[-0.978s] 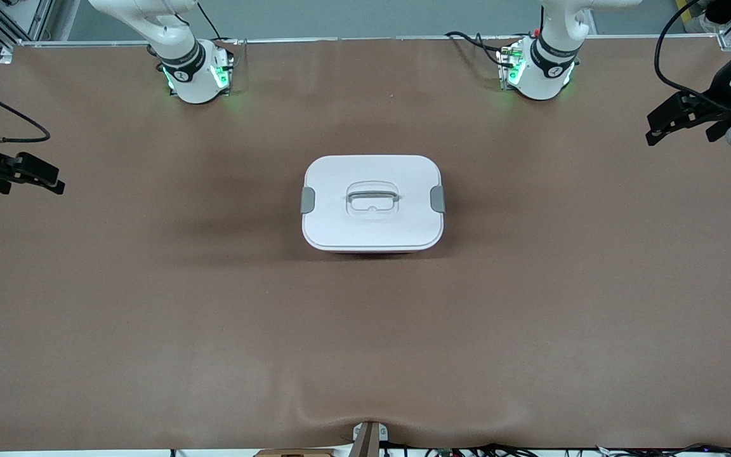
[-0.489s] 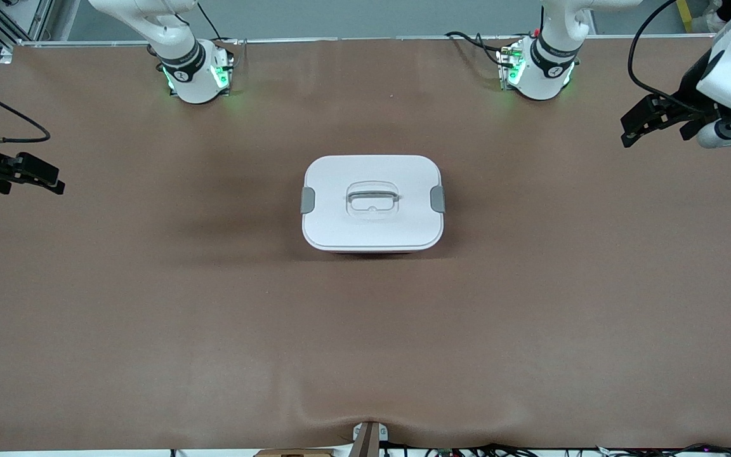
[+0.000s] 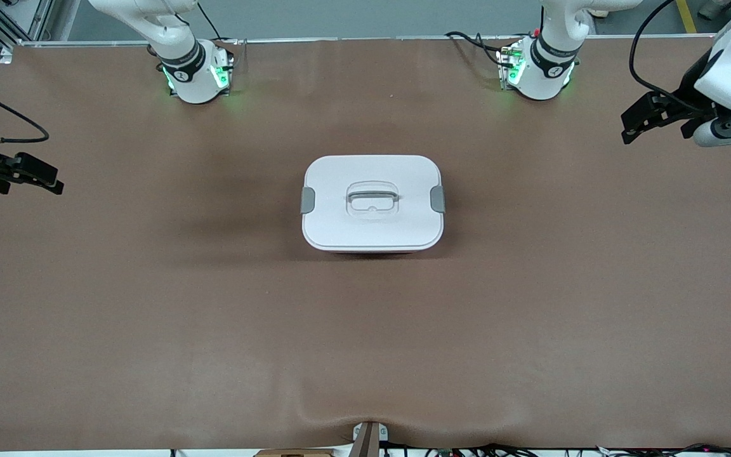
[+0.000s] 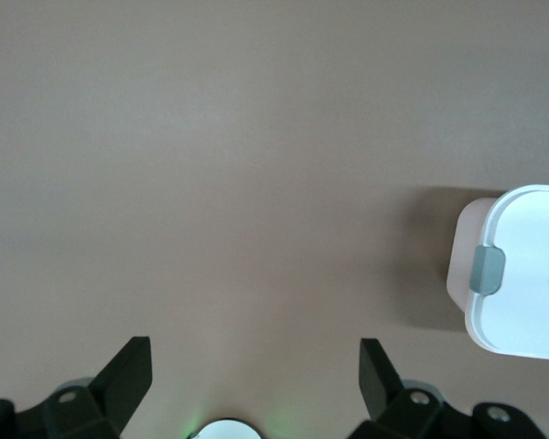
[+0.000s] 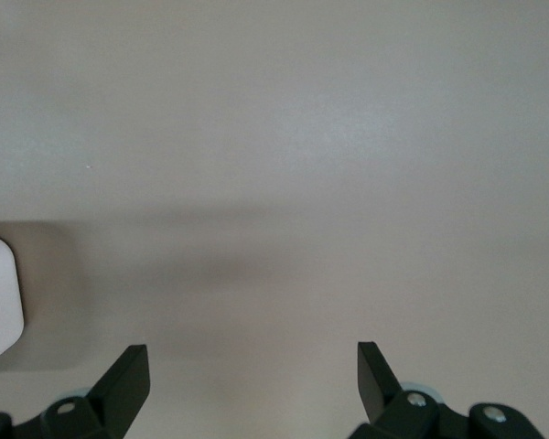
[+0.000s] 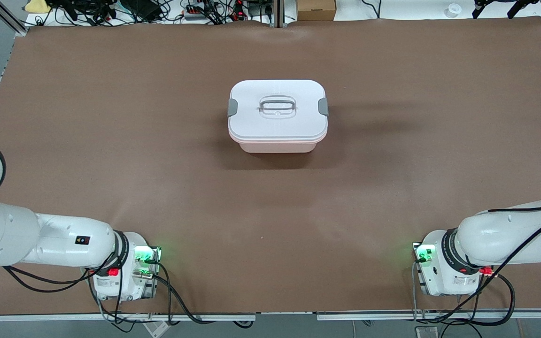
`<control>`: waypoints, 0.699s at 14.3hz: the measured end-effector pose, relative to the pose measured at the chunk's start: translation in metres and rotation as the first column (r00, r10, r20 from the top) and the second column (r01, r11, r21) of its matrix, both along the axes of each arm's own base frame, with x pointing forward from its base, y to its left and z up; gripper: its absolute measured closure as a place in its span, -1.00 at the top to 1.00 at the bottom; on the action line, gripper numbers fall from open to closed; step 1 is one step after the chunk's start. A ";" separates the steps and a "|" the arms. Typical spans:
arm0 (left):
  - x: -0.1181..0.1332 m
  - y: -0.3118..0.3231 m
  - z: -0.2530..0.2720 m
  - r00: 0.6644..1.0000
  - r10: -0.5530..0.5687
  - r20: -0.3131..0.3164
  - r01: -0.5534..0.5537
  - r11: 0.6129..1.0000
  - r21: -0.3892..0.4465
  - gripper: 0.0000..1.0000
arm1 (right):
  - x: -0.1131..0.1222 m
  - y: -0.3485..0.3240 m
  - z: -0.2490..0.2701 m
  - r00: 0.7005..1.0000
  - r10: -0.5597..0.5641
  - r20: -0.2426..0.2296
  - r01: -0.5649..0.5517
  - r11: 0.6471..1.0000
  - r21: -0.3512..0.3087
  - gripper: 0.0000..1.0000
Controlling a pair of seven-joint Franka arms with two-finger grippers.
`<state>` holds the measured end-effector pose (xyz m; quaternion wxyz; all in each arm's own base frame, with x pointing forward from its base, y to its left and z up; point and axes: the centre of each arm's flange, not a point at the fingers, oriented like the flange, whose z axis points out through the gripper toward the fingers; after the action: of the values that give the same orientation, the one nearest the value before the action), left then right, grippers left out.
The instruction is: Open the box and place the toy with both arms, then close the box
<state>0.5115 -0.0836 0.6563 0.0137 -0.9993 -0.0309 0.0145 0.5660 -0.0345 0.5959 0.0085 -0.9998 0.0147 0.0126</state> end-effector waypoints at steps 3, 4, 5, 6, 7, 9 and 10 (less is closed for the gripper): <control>0.000 0.009 0.000 0.999 -0.041 -0.009 0.041 0.999 -0.001 1.00 | 0.000 0.000 0.000 1.000 0.000 0.000 0.000 1.000 0.000 1.00; 0.000 0.013 0.001 0.999 -0.043 -0.011 0.043 0.999 -0.001 1.00 | 0.000 0.000 0.000 1.000 0.000 0.000 0.000 1.000 0.000 1.00; 0.000 0.015 0.001 0.999 -0.040 -0.014 0.040 0.999 -0.002 1.00 | 0.000 0.000 0.000 1.000 0.000 0.001 0.000 1.000 0.000 1.00; 0.000 0.017 0.001 0.999 -0.037 -0.015 0.037 0.999 -0.001 1.00 | 0.000 0.001 0.000 1.000 0.001 0.003 -0.001 1.000 0.000 1.00; 0.000 0.018 0.001 0.999 -0.036 -0.015 0.036 0.999 -0.002 1.00 | 0.000 0.001 0.000 1.000 0.002 0.004 -0.002 1.000 0.000 1.00; 0.000 0.019 0.002 0.999 -0.032 -0.015 0.032 0.999 -0.002 1.00 | 0.001 0.002 0.000 1.000 0.003 0.006 -0.003 1.000 0.000 1.00; 0.000 0.020 0.002 0.999 -0.031 -0.015 0.031 1.000 -0.002 1.00 | 0.001 0.002 0.001 1.000 0.003 0.006 -0.003 1.000 0.000 1.00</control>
<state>0.5117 -0.0636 0.6582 0.0133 -0.9996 -0.0155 0.0217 0.5668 -0.0329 0.5964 0.0084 -0.9998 0.0132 0.0096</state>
